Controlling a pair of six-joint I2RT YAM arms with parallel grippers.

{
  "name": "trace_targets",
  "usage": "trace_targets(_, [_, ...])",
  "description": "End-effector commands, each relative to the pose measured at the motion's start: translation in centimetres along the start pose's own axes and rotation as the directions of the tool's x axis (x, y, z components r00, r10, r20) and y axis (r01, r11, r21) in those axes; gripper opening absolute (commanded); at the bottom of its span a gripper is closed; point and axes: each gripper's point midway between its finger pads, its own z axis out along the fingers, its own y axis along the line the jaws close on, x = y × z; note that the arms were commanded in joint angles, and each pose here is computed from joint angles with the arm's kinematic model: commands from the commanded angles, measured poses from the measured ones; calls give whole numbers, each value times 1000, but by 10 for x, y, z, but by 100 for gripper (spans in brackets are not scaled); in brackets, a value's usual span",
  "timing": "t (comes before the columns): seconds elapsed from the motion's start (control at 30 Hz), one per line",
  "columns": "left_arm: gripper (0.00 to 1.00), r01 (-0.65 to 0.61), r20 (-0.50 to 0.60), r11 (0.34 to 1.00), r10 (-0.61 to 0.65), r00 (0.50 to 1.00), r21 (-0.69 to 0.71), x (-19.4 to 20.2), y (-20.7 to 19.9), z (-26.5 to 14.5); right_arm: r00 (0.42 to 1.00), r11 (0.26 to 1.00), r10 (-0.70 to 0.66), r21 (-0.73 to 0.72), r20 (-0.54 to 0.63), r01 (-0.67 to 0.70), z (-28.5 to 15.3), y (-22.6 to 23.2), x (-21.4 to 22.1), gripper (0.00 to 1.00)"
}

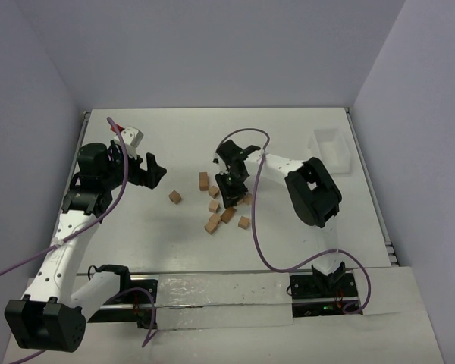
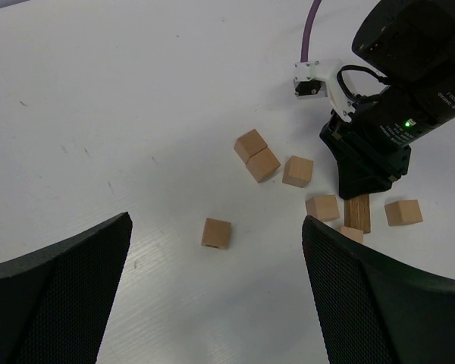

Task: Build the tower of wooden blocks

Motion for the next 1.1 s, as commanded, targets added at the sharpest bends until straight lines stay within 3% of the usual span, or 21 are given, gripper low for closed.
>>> trace_targets(0.0, [99,-10,54,1000,9,998,13,-15,-1,0,996,996,-34,-78,82,41,-31,20,-15,42])
trace_targets(0.07, [99,-10,54,1000,9,999,11,-14,-1,-1,993,993,-51,-99,107,62,-41,25,-22,50])
trace_targets(0.3, [99,-14,50,1000,13,999,12,-13,-2,-2,973,970,-147,-168,179,177,-84,49,-28,93])
trace_targets(0.37, [99,-15,50,1000,14,999,15,-12,-2,-2,969,963,-171,-178,180,203,-86,53,-25,100])
trace_targets(0.43, [99,-13,52,1000,12,999,17,-13,-3,-1,954,949,-237,-165,181,268,-89,57,-21,100])
trace_targets(0.63, [99,-12,47,1000,11,999,18,-11,-3,-3,968,967,-215,-115,126,230,-78,59,-1,100])
trace_targets(0.8, [99,-12,44,1000,12,999,17,-11,-3,-3,945,950,-304,-42,118,310,-63,72,19,100])
trace_targets(1.07, [99,-13,43,1000,12,999,19,-9,-4,-3,937,942,-334,46,104,331,-48,76,18,100])
